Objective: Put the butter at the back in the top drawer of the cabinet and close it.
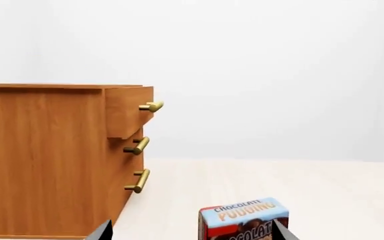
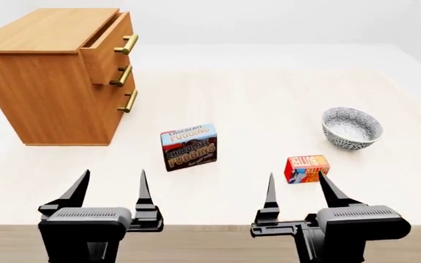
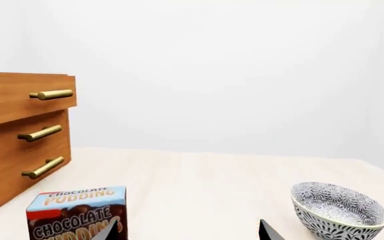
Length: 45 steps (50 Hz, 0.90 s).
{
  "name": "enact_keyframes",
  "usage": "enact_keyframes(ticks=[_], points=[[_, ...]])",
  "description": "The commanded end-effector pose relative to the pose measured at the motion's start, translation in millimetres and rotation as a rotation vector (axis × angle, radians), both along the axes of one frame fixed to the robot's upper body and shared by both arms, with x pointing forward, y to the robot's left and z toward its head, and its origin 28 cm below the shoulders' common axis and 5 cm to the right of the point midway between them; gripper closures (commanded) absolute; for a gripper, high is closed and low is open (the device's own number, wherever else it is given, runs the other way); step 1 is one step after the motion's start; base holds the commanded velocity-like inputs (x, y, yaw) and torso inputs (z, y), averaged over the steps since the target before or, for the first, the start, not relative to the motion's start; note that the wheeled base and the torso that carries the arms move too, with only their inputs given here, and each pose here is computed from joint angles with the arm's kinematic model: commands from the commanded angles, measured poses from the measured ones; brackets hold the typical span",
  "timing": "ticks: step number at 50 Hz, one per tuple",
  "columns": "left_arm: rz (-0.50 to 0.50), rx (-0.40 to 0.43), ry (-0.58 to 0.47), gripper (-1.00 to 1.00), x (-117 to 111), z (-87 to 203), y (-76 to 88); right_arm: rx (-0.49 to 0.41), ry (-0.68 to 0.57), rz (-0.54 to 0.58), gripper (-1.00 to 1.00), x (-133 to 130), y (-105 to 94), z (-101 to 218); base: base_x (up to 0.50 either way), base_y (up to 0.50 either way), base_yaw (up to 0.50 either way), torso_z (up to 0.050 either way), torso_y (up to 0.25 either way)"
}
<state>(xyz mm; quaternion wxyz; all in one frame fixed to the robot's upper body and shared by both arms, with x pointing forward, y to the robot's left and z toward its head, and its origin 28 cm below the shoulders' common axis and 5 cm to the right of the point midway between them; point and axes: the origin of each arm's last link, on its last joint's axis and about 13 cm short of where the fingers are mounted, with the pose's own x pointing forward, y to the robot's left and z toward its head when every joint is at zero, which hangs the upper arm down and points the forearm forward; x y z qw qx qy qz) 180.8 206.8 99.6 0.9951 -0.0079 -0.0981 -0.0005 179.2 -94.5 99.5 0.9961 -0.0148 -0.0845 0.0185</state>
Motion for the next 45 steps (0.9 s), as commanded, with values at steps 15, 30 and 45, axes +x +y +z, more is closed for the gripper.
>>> enact_keyframes(ticks=[15,30,45], points=[[-0.006,-0.009,-0.002,-1.0,-3.5,0.8,0.0,0.0,0.009,0.012,-1.0,-4.4,1.8,2.1,0.5,0.0,0.0,0.0,0.0],[-0.014,-0.013,0.009,-1.0,-1.6,-2.9,-1.2,-0.001,0.007,0.014,-1.0,-3.8,2.6,0.9,0.5,0.0,0.0,0.0,0.0],[-0.019,-0.016,0.011,-1.0,-1.5,-3.6,-1.7,-0.004,0.002,0.023,-1.0,-4.4,3.1,2.1,0.0,0.0,0.0,0.0,0.001]])
